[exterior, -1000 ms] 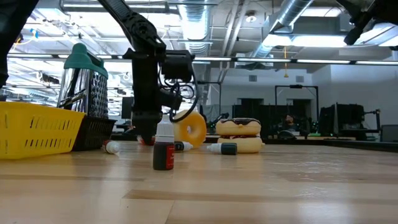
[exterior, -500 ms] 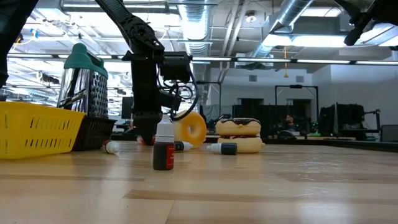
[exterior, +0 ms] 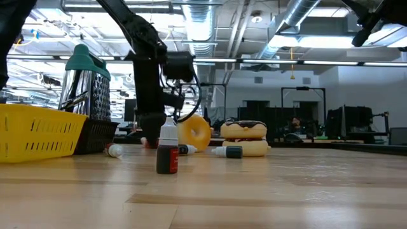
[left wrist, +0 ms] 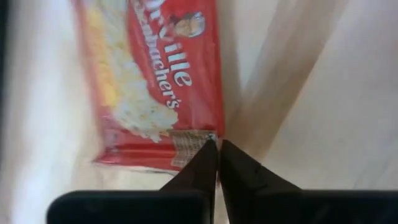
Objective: Pick & Place Food Item
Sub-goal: Put the red popcorn bag into the pink bin
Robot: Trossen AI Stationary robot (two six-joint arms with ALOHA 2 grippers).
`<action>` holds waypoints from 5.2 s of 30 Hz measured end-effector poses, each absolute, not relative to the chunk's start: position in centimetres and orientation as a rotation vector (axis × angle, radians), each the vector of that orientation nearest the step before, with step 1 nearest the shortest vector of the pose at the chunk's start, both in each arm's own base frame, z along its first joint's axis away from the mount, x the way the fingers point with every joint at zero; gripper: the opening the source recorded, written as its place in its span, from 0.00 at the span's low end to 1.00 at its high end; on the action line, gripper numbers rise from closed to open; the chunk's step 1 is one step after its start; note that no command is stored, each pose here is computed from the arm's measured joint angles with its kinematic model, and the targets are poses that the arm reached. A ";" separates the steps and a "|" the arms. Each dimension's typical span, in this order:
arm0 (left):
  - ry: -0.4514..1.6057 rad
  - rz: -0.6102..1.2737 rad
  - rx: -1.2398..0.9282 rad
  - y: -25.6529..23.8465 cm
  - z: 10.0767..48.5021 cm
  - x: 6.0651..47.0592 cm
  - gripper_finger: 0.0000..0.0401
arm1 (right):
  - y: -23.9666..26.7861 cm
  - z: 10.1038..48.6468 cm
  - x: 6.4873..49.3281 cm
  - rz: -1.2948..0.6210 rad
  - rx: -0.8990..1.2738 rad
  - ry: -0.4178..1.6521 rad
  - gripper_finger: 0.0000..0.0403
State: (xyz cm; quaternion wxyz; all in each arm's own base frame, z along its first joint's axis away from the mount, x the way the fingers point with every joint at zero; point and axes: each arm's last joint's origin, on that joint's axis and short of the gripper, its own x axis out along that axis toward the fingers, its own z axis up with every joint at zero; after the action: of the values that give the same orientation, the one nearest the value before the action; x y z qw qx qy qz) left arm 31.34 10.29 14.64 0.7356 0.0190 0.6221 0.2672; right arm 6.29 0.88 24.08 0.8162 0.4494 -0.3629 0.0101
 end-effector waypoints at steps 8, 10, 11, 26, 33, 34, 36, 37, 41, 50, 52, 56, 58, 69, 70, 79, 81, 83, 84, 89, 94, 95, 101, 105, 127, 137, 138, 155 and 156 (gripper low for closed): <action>1.186 0.603 -0.006 9.8 20.0 30.1 0.00 | 1.0 23.9 6.4 0.023 0.965 -0.753 0.42; 1.157 0.597 -0.023 9.6 21.1 29.7 0.00 | 1.0 23.9 6.5 0.021 0.962 -0.747 0.42; 1.151 0.597 -0.034 9.5 21.4 29.5 0.00 | 1.0 23.9 6.5 0.021 0.963 -0.747 0.42; 0.973 0.294 -0.022 3.1 25.2 29.6 0.00 | 1.0 24.4 6.6 0.027 0.972 -0.719 0.42; 0.770 0.034 -0.135 0.1 30.1 29.6 0.00 | 1.9 28.2 8.3 -0.032 0.762 -0.484 0.42; 0.737 0.016 -0.152 0.0 30.9 29.6 0.00 | 2.1 28.9 8.7 -0.047 0.701 -0.450 0.42; 0.677 -0.027 -0.200 -0.2 32.3 29.8 0.00 | 2.6 30.4 9.5 -0.076 0.565 -0.388 0.42; 0.645 -0.047 -0.222 -0.3 33.0 30.0 0.00 | 2.8 31.3 9.8 -0.088 0.493 -0.364 0.42; 0.511 -0.127 -0.262 -0.5 36.1 30.5 0.00 | 3.7 34.0 11.7 -0.129 0.271 -0.219 0.44; 0.410 -0.186 -0.288 -1.1 38.3 31.0 0.00 | 4.6 39.6 14.4 -0.296 0.065 0.031 0.58; 0.407 -0.193 -0.287 -1.3 38.3 31.0 0.00 | 4.9 40.2 15.0 -0.294 0.037 0.064 0.61; 0.377 -0.214 -0.281 -1.8 38.6 31.1 0.00 | 5.3 40.6 16.2 -0.280 0.006 0.115 0.63; 0.374 -0.222 -0.279 -2.1 38.5 31.3 0.00 | 5.4 40.4 16.9 -0.270 0.003 0.128 0.64; 0.350 -0.277 -0.267 -3.8 38.8 31.3 0.00 | 4.2 39.5 19.1 -0.251 0.071 0.182 0.64; 0.348 -0.284 -0.266 -4.0 38.8 31.3 0.00 | 4.0 39.5 19.2 -0.250 0.074 0.183 0.64; 0.323 -0.310 -0.262 -4.6 39.0 31.3 0.00 | 2.9 38.9 20.6 -0.111 0.143 0.223 0.64; 0.316 -0.309 -0.261 -4.6 39.1 31.3 0.00 | 2.8 38.8 21.2 -0.077 0.152 0.222 0.64; 0.318 -0.306 -0.261 -4.5 39.1 31.3 0.00 | 2.7 38.5 21.9 -0.048 0.156 0.236 0.64; 0.320 -0.306 -0.261 -4.5 39.1 31.3 0.00 | 2.7 38.4 22.2 -0.043 0.158 0.233 0.64; 0.325 -0.305 -0.262 -4.5 39.0 31.3 0.00 | 2.8 38.2 22.8 -0.024 0.143 0.232 0.61; 0.330 -0.304 -0.262 -4.5 39.0 31.3 0.00 | 2.9 38.3 22.7 0.000 0.145 0.227 0.44; 0.331 -0.301 -0.262 -4.5 39.0 31.3 0.00 | 2.9 38.4 22.5 0.009 0.147 0.221 0.39; 0.338 -0.308 -0.255 -4.5 38.9 31.2 0.00 | 3.3 38.5 22.5 0.131 0.160 0.230 0.05; 0.363 -0.303 -0.252 -4.4 38.7 31.1 0.03 | 3.6 38.5 22.4 0.147 0.189 0.231 0.05; 0.509 0.031 0.076 -5.0 39.7 25.0 0.35 | 11.9 33.4 16.1 0.115 0.632 0.973 0.01; 0.504 0.066 0.148 -4.9 39.4 25.8 0.32 | 18.0 32.4 12.5 -0.087 0.808 1.175 0.01; 0.504 0.065 0.151 -4.9 39.4 25.9 0.32 | 18.4 32.8 12.4 -0.106 0.798 1.192 0.01; 0.504 0.119 0.179 -4.5 38.3 28.1 0.32 | 24.6 29.2 15.8 -0.541 0.244 1.442 0.01; 0.510 0.117 0.180 -4.5 38.1 28.3 0.32 | 24.9 28.3 15.9 -0.568 0.228 1.470 0.01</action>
State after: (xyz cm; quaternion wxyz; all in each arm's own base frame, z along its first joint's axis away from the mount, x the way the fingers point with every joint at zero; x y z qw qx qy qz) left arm 28.32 -4.52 38.11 0.9619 0.0891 0.2520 0.0579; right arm 15.92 24.95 28.31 0.6995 0.1023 0.6597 -0.2551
